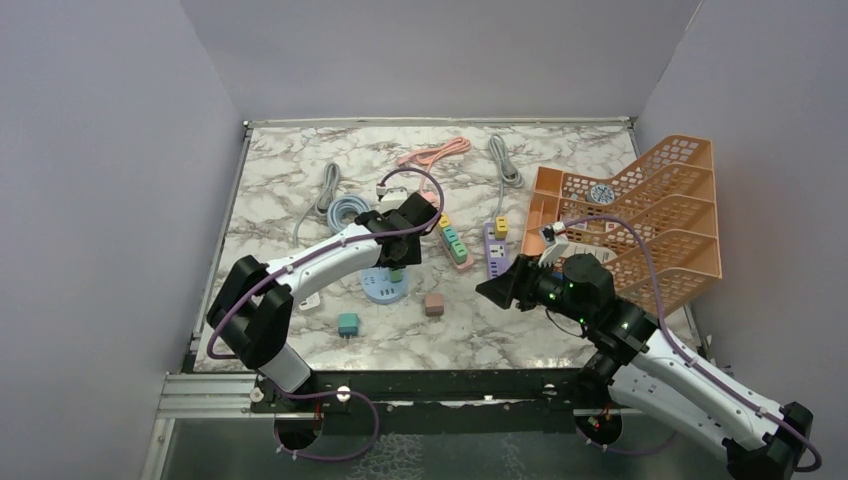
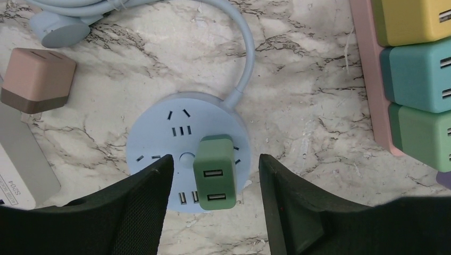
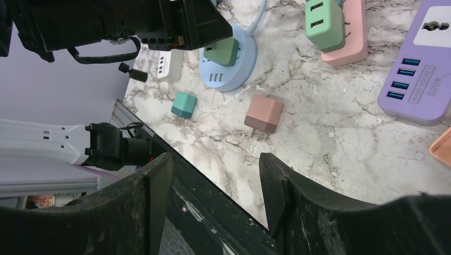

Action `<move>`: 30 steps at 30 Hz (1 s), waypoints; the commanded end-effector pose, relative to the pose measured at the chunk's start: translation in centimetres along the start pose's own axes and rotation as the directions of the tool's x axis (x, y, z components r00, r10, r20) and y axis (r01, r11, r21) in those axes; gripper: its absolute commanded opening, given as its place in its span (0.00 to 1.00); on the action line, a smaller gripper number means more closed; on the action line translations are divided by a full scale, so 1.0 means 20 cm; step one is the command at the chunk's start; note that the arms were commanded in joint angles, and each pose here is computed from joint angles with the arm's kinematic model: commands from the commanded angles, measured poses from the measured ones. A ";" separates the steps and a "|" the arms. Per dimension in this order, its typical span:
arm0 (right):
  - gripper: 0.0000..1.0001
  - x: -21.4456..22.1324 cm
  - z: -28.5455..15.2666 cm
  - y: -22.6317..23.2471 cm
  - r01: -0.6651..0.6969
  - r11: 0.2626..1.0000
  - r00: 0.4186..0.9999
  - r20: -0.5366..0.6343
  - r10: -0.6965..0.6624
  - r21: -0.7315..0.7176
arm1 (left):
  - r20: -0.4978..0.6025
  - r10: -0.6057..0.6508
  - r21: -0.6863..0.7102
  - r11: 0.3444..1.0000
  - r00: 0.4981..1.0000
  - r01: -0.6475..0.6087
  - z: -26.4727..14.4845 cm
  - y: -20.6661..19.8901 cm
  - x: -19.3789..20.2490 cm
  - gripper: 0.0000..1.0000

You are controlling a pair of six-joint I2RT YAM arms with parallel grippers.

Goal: Insert the plug

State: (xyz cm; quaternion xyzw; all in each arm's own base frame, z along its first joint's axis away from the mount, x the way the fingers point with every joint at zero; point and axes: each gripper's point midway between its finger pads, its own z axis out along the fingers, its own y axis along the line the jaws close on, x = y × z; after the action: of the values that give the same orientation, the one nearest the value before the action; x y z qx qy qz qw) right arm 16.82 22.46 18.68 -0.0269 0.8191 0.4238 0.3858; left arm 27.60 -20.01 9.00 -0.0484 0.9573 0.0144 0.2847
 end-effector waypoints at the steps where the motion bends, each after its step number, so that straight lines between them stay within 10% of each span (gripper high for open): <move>1: 0.60 -0.05 -0.02 0.02 0.021 1.000 0.999 0.038 -0.021 0.006 | -0.033 0.016 0.007 1.000 0.999 -0.016 -0.02 0.02 0.03 0.62; 30: 0.66 0.31 0.50 -0.15 0.367 0.885 0.910 -0.308 -0.278 0.286 | 0.250 -0.175 0.432 0.900 0.952 0.052 -0.72 0.05 -0.27 0.66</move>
State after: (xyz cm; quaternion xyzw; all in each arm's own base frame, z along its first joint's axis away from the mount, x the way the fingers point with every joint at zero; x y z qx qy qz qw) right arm 17.92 28.16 8.78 -0.1566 0.9114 0.2370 0.2978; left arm 24.43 -19.14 22.45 -0.0477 0.8931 -0.1782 0.4103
